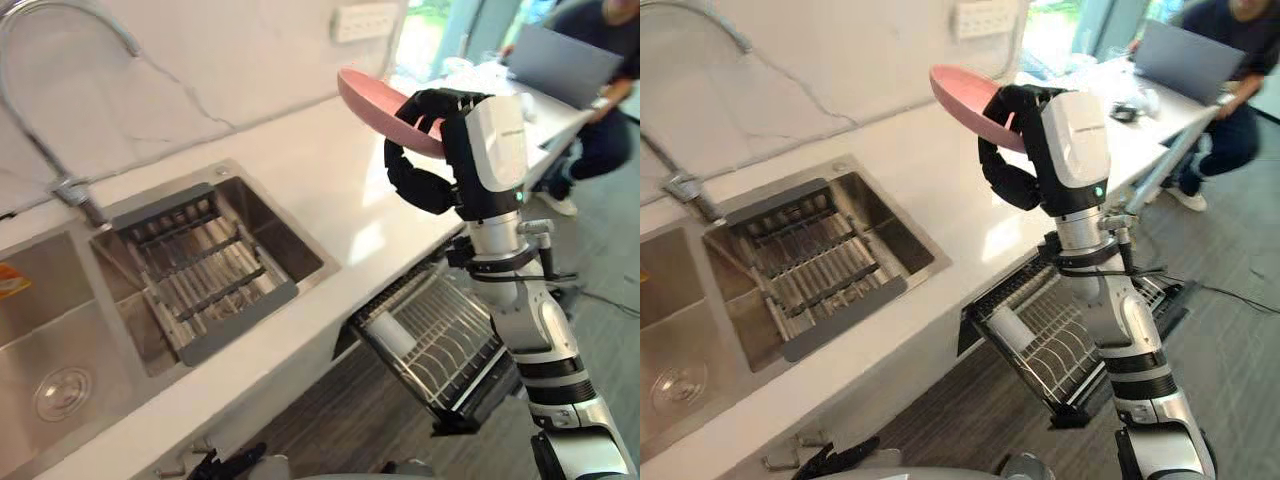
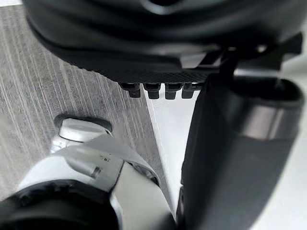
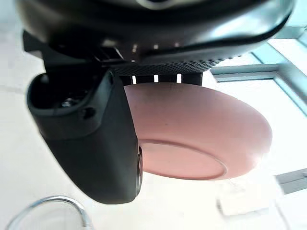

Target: Walk over to the sink, pick up the cup, carry it to the dishwasher, place the cup inside the dishwasher, then close the dishwasher door

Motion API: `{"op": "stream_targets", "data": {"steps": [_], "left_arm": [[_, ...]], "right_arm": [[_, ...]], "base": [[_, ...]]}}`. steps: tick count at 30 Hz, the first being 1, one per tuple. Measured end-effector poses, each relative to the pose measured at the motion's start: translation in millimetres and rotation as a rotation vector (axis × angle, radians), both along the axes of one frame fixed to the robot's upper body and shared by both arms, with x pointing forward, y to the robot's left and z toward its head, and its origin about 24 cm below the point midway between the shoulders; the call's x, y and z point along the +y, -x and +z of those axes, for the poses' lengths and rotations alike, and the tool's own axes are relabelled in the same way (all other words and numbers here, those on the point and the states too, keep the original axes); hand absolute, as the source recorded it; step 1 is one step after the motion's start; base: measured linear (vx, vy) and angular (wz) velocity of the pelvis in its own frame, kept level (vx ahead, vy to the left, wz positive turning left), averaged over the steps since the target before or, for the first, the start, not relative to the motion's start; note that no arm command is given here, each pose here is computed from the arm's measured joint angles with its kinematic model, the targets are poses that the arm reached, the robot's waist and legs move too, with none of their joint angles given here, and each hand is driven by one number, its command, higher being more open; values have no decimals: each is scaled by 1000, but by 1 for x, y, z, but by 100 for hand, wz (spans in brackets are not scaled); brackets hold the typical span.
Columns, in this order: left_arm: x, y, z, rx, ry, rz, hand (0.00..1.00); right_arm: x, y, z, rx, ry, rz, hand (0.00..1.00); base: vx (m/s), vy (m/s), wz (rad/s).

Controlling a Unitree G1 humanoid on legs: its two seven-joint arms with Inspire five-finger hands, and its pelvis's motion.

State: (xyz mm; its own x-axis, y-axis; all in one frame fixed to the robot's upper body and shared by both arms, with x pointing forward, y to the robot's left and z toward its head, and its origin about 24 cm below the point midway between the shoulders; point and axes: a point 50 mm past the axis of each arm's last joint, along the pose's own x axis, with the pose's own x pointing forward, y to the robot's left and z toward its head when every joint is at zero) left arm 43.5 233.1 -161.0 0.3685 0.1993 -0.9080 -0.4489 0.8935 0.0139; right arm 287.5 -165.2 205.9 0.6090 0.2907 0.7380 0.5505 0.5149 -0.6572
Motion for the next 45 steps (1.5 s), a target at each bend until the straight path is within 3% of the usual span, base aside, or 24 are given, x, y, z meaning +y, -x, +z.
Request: {"op": "stream_targets", "data": {"steps": [7, 12, 24, 32, 40, 45], "left_arm": [[4, 2, 0, 23, -15, 4, 100], [-9, 2, -3, 9, -1, -13, 100], [-12, 3, -3, -8, -3, -57, 100], [-13, -24, 4, -112, 9, -106, 100], [-17, -60, 14, -237, 37, -85, 100], [-23, -81, 18, -289, 65, -104, 100]], "right_arm": [[-14, 3, -19, 142, 26, -39, 0], [-34, 16, -45, 264, 24, -109, 0], [-70, 22, -98, 488, -85, -308, 0], [-79, 5, -147, 691, -105, -430, 0], [-73, -26, -151, 717, -99, -477, 0], [-91, -49, -121, 628, -53, -563, 0]], "base": [[-8, -154, -56], [-11, -115, -5], [-25, 96, 10], [-138, 117, 16], [-168, 38, 7], [-56, 64, 4]]}}
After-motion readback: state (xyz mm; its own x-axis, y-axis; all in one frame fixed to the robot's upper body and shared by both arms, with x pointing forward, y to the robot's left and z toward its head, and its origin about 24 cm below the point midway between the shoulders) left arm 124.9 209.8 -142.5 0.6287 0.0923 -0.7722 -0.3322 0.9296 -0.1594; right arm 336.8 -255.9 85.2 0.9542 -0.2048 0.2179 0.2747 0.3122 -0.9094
